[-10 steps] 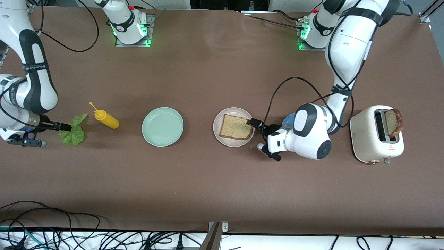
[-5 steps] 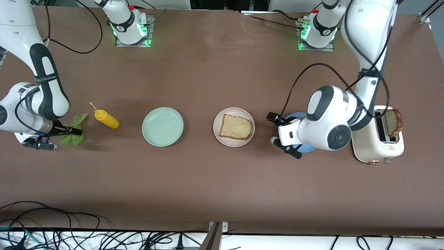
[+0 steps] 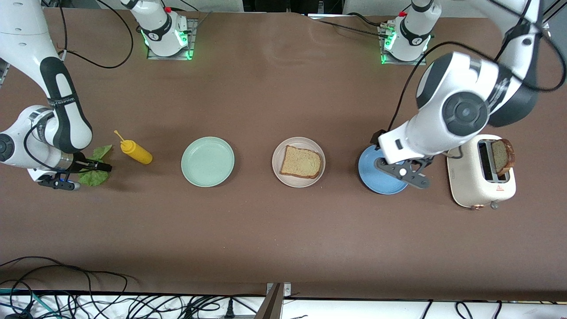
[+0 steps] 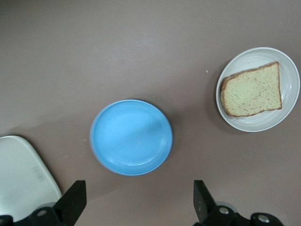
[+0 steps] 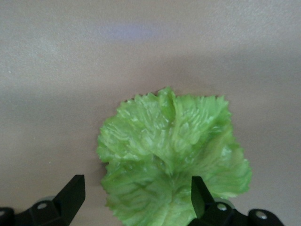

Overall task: Make sandwich on beige plate with both arms
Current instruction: 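Release the bread on the plate while the right gripper grasps the lettuce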

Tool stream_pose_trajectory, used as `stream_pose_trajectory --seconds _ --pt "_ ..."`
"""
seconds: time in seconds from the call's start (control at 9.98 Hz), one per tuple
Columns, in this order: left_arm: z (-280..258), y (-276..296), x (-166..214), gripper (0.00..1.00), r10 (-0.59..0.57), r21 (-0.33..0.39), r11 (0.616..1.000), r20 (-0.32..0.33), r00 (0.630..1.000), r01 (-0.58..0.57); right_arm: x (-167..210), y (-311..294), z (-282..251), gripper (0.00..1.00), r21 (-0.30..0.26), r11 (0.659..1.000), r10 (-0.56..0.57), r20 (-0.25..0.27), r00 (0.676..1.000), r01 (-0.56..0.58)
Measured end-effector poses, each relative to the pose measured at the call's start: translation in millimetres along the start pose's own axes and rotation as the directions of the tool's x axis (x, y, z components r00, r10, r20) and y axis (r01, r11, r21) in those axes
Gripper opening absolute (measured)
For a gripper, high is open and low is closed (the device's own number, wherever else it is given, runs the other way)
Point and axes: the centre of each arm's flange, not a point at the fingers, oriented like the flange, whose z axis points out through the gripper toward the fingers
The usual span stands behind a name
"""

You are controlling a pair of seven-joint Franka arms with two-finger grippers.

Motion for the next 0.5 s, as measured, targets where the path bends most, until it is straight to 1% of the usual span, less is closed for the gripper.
stream_pose_trajectory --seconds 0.1,0.4,0.5 --pt "-25 -12 -22 1.00 -0.026 0.008 1.000 -0.004 1.000 0.026 0 0 0 0.88 0.000 1.000 0.000 0.000 1.000 0.000" --pt "-78 -59 -86 1.00 -0.122 0.009 0.993 -0.002 0.993 0.122 1 -1 -1 0.41 0.000 1.000 -0.003 -0.004 1.000 0.003" --pt "-88 -68 -98 1.00 -0.142 0.007 0.990 -0.010 0.990 0.142 1 -1 -1 0.30 -0.001 1.000 -0.004 -0.005 1.000 0.004"
